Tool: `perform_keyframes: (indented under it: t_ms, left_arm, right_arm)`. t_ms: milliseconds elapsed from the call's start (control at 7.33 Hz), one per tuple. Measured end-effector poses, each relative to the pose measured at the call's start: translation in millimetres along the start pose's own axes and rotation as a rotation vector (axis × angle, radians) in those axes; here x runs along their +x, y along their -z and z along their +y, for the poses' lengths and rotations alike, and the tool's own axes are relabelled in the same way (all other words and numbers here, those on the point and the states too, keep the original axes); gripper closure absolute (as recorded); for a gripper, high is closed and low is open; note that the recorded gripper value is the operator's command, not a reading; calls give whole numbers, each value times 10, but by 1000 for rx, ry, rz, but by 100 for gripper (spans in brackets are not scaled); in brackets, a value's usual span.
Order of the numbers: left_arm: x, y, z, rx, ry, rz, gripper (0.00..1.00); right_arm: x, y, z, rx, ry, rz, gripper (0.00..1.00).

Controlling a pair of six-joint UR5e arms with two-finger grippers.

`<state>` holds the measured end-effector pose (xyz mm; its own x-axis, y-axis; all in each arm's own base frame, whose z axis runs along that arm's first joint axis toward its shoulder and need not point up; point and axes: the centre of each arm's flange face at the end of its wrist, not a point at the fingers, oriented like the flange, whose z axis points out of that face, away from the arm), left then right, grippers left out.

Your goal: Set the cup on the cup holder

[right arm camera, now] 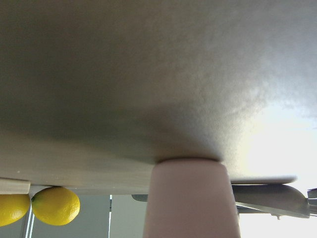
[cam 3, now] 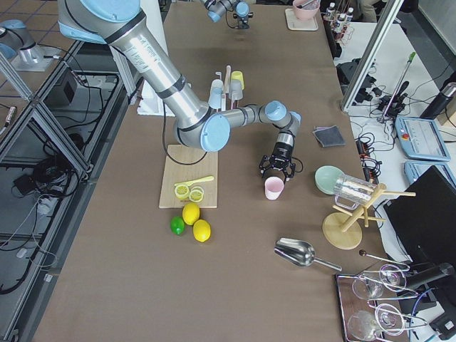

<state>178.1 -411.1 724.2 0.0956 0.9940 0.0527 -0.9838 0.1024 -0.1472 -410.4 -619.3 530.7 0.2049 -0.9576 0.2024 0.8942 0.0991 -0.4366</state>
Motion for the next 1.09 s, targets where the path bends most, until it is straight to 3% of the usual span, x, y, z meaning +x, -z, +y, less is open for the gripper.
perform_keyframes:
  t_ms: [273, 682, 818, 1091]
  left_arm:
    - [-337, 395, 44, 65, 61, -49, 82]
    - [-832, 1275, 89, 195, 148, -164, 82]
    - [-870, 1559, 125, 236, 160, -203, 82]
    - [-892, 2003, 202, 305, 184, -268, 92]
  right_arm:
    - [23, -92, 27, -6, 12, -1, 0]
    - [30, -203, 27, -12, 20, 4, 0]
    - [37, -219, 32, -15, 24, 9, 9]
    - [41, -209, 54, -12, 33, 18, 42]
